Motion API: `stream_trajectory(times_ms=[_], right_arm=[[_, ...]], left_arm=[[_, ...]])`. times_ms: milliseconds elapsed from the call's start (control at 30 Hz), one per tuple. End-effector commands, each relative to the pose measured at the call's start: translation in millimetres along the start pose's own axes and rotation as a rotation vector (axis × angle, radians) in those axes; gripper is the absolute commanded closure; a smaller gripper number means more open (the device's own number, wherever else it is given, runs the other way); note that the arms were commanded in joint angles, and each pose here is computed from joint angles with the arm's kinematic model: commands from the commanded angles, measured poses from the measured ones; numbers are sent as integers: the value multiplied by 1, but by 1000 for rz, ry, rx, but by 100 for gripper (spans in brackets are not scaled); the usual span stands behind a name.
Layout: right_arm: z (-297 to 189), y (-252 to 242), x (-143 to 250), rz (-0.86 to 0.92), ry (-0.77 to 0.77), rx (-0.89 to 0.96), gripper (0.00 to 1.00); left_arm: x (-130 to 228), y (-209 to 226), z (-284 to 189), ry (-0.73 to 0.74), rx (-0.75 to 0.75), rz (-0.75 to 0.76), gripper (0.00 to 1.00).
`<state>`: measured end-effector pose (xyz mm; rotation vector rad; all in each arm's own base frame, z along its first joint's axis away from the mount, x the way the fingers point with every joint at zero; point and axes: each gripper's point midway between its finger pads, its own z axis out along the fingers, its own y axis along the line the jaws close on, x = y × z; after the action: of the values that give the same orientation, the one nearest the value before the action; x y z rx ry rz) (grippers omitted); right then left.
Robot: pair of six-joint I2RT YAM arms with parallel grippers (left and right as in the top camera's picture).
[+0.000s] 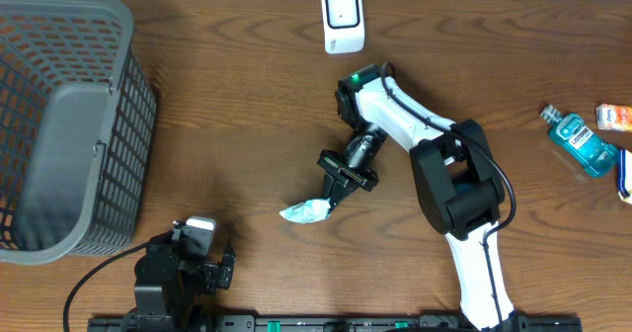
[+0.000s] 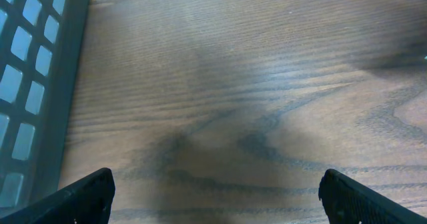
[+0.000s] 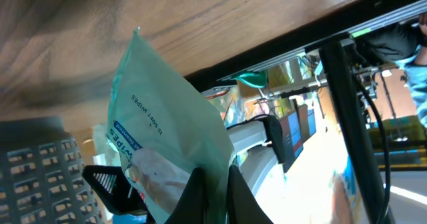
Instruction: Scan the item barcode
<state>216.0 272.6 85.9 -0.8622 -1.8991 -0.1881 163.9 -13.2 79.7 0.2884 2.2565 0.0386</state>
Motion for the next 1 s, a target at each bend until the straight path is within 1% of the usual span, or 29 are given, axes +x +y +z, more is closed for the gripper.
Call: stream_trajectory(times_ms=[0,67,167,333,433,567,667,800,933,967], right_arm=[[-5,5,0,78,37,-27,98],[-7,4,-3,83,29,-28,98],[-10,-2,-14,13,-23,-4,99],[-16,-2,-18,15,-21,-17,96],[-20,-4,-23,99,-30,-23,93],[-26,-18,-45,325,-149,23,94],[-27,-20,-48,350,-169,30,96],[-28,-21,-50,418,-173,23,96],[-34,-19,-64,515,-226,-11,92],[-37,-16,-70,531,-244,-32,89]], left_arm=[[11,-2,3,39,7,-6,2],[11,-2,3,39,7,-6,2],[11,-2,3,39,7,-6,2],[11,-2,3,39,7,-6,2],[11,-2,3,39,7,-6,2],[11,-2,3,39,7,-6,2],[11,-2,3,39,7,-6,2],[11,-2,3,39,7,-6,2],[11,-2,3,39,7,-6,2],[11,-2,3,39,7,-6,2]])
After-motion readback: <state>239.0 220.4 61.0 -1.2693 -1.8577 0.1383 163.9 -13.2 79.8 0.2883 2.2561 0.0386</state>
